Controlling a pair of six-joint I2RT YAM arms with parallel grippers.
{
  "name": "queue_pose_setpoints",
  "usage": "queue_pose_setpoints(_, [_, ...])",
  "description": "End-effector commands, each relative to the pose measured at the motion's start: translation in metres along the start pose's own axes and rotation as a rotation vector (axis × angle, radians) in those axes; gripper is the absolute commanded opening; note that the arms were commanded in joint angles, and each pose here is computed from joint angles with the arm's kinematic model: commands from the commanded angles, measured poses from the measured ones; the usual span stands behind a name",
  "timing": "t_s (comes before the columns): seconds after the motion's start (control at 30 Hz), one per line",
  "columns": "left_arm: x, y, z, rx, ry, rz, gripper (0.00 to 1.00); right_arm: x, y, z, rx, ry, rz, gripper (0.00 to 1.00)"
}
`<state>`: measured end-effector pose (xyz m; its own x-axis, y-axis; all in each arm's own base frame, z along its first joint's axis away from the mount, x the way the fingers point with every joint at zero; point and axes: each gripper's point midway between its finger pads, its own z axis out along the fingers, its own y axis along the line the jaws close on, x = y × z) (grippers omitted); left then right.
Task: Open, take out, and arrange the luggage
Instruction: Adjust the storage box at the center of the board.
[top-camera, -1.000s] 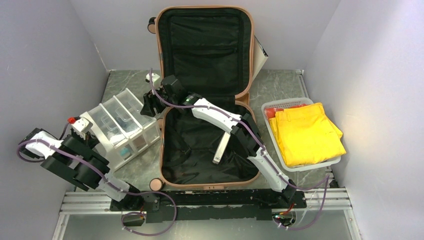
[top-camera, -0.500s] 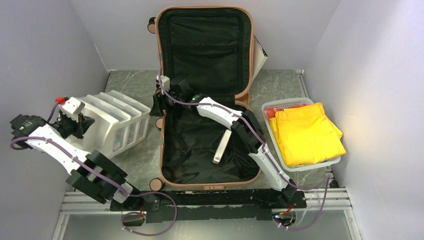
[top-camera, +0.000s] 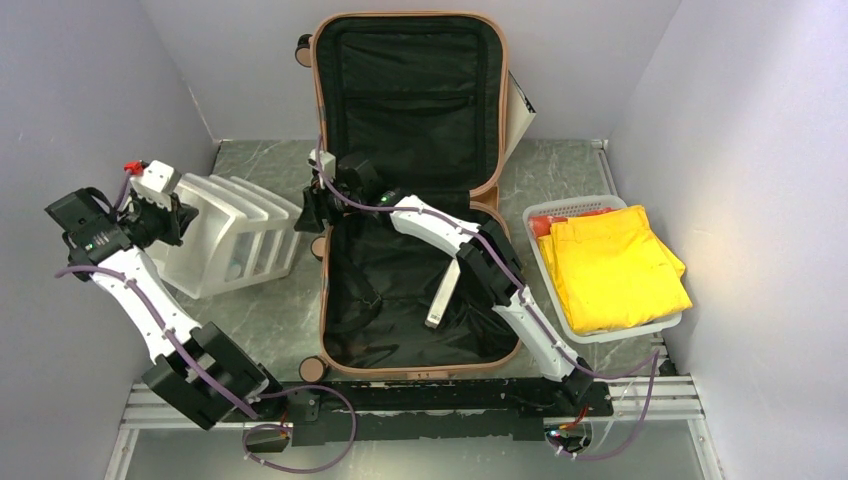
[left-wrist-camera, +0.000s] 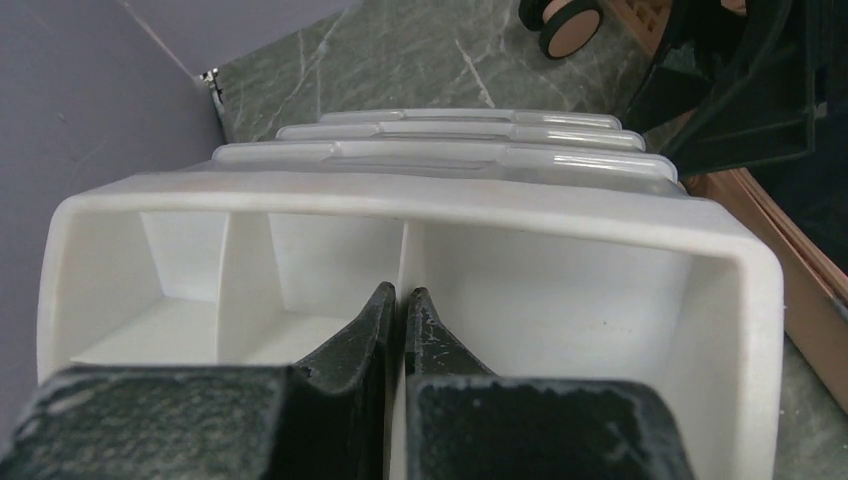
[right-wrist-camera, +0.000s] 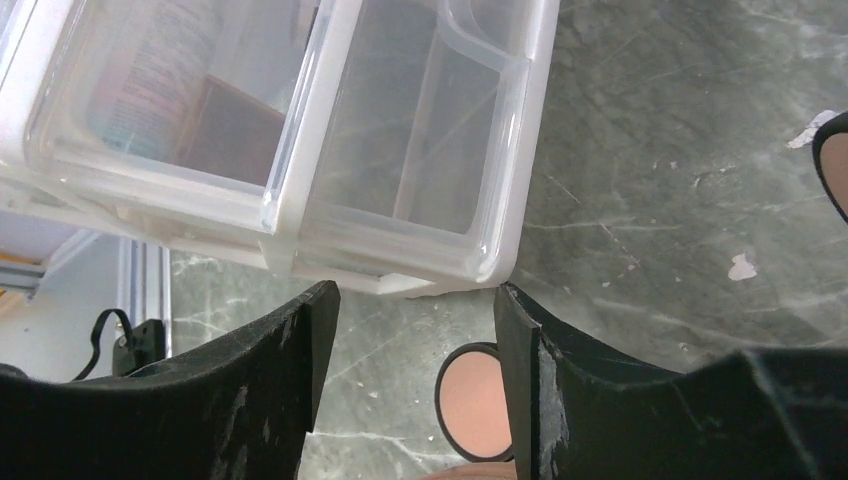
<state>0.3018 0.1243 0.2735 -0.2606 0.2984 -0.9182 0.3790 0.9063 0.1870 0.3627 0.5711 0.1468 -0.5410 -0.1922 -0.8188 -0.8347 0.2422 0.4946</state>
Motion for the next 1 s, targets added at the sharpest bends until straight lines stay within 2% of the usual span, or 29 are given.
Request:
queue_pose_setpoints(0.0, [-0.056,0.015,0.008,-0.009,-0.132,0.084,0.05,-0.012,0.051,0.007,-0.128,-0.007,-0.080,0.62])
queue_pose_setpoints(0.1, [-0.066,0.016,0.014,-0.012,-0.138,0.098,0.05,-0.029,0.044,0.000,-0.070,-0.036,-0.119,0.62])
queue_pose_setpoints(0.23, [-0.063,0.013,0.023,0.004,-0.115,0.102,0.05,-0.071,0.029,-0.021,-0.009,-0.117,-0.140,0.63])
queue_pose_setpoints(0.4, [-0.060,0.014,0.027,-0.005,-0.109,0.105,0.05,-0.104,0.038,-0.047,-0.124,-0.179,-0.127,0.65])
queue_pose_setpoints(0.53, [-0.062,0.016,0.029,-0.005,-0.114,0.098,0.05,-0.110,0.034,-0.055,-0.150,-0.201,-0.100,0.65])
queue_pose_setpoints(0.67, [-0.066,0.016,0.030,-0.006,-0.123,0.094,0.05,-0.097,0.023,-0.047,-0.137,-0.184,-0.066,0.65])
queue_pose_setpoints(0.97, [-0.074,0.021,0.029,-0.037,-0.137,0.106,0.05,-0.091,0.016,-0.052,-0.197,-0.186,0.094,0.67])
